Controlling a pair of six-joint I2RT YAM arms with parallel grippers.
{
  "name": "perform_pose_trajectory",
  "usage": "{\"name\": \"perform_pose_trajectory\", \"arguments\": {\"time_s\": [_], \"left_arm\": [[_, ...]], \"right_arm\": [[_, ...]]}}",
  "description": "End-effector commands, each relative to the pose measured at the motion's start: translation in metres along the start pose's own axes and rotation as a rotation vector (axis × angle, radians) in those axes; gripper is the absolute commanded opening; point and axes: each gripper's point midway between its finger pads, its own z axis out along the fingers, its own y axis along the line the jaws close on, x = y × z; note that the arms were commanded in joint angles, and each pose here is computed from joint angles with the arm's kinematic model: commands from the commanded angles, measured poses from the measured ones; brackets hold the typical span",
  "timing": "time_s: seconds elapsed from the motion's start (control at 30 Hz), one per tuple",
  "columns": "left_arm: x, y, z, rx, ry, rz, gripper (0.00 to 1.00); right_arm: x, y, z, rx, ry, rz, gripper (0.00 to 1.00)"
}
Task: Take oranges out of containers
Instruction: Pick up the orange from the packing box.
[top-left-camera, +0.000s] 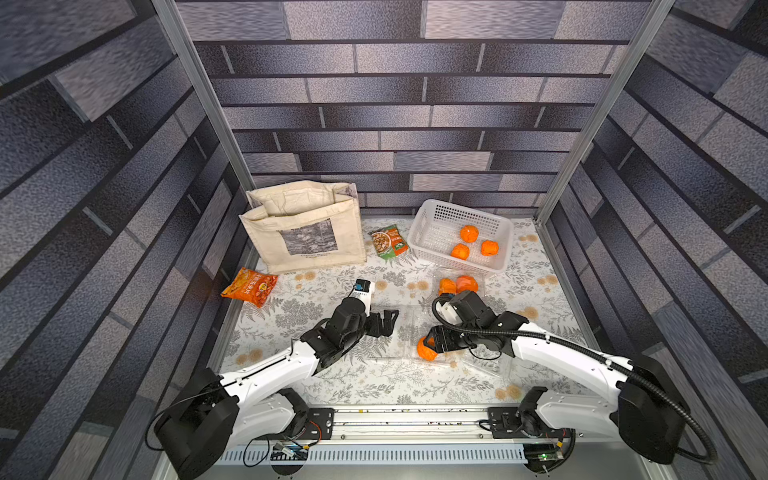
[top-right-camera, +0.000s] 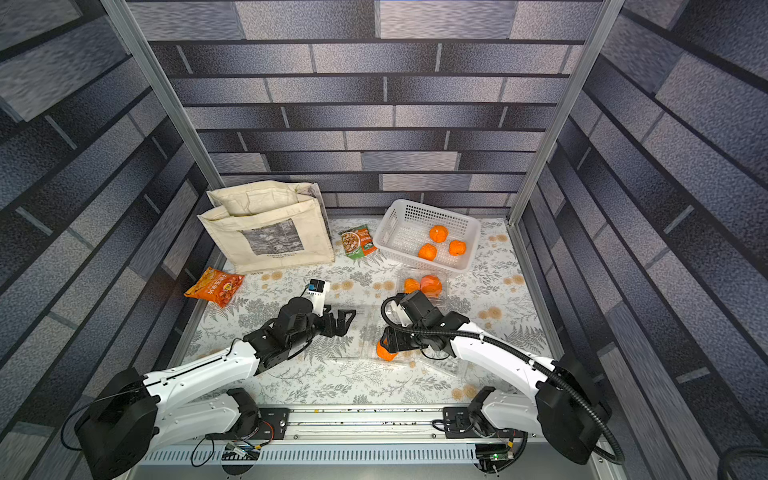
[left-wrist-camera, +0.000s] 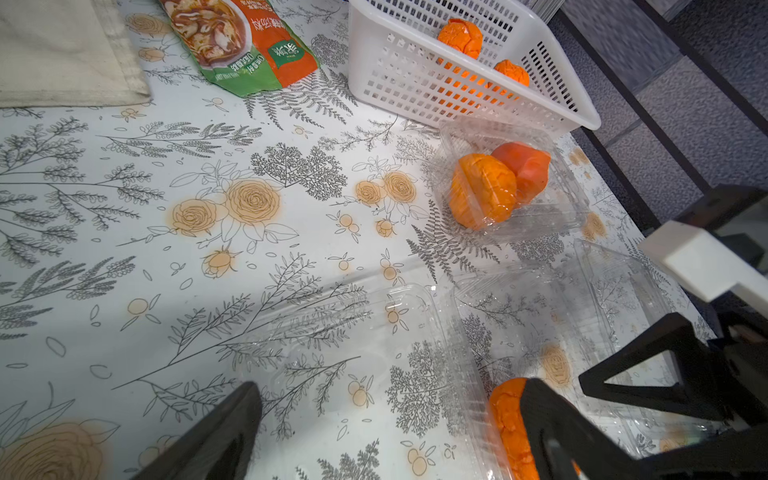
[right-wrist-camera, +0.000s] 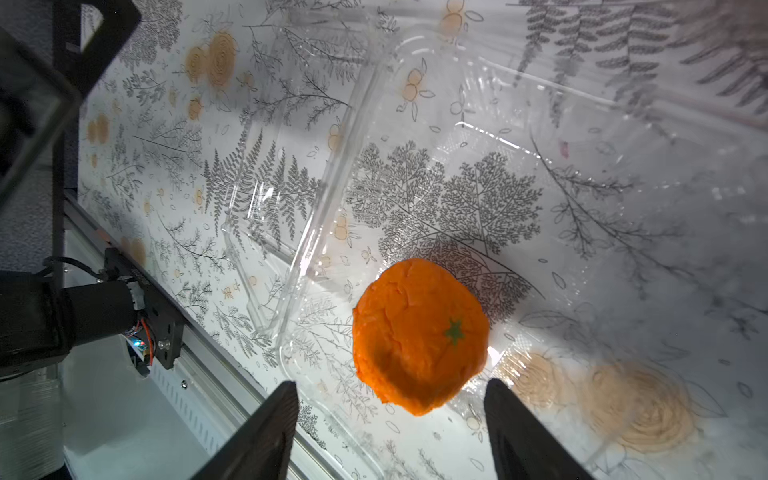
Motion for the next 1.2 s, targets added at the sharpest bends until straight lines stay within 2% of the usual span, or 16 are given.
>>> {"name": "perform_pose_trajectory", "arguments": {"time_s": [0.0, 0.13, 0.63, 0.93, 0.97, 1.07, 1.17], "left_arm": [[-0.011, -0.006, -0.005, 0.015, -0.038, -0.023, 1.00], [-0.009, -0.004, -0.006, 0.009, -0.038, -0.034, 1.00], [-0.005, -0.003, -0.010, 0.005, -0.042, -0.065, 1.00], [-0.002, 0.001, -0.010, -0.011, -0.034, -0.074, 1.00], [-0.002, 0.000, -0.011, -0.009, -0.034, -0.073, 1.00], [-0.003, 0.001, -0.011, -0.011, -0.037, -0.075, 1.00], [-0.002, 0.001, -0.012, -0.011, -0.037, -0.075, 1.00]], "right_arm": [[0.003, -0.009, 0.004, 0.057, 0.015, -0.006, 0.72], [0.007, -0.011, 0.011, 0.081, 0.038, -0.004, 0.68], [0.017, -0.016, 0.031, 0.206, 0.139, -0.080, 0.65], [0.020, -0.023, 0.036, 0.244, 0.163, -0.075, 0.65], [0.020, -0.023, 0.037, 0.243, 0.166, -0.075, 0.61], [0.012, -0.015, 0.037, 0.204, 0.131, -0.080, 0.40], [-0.007, 0.001, 0.027, 0.155, 0.050, -0.081, 0.35]]}}
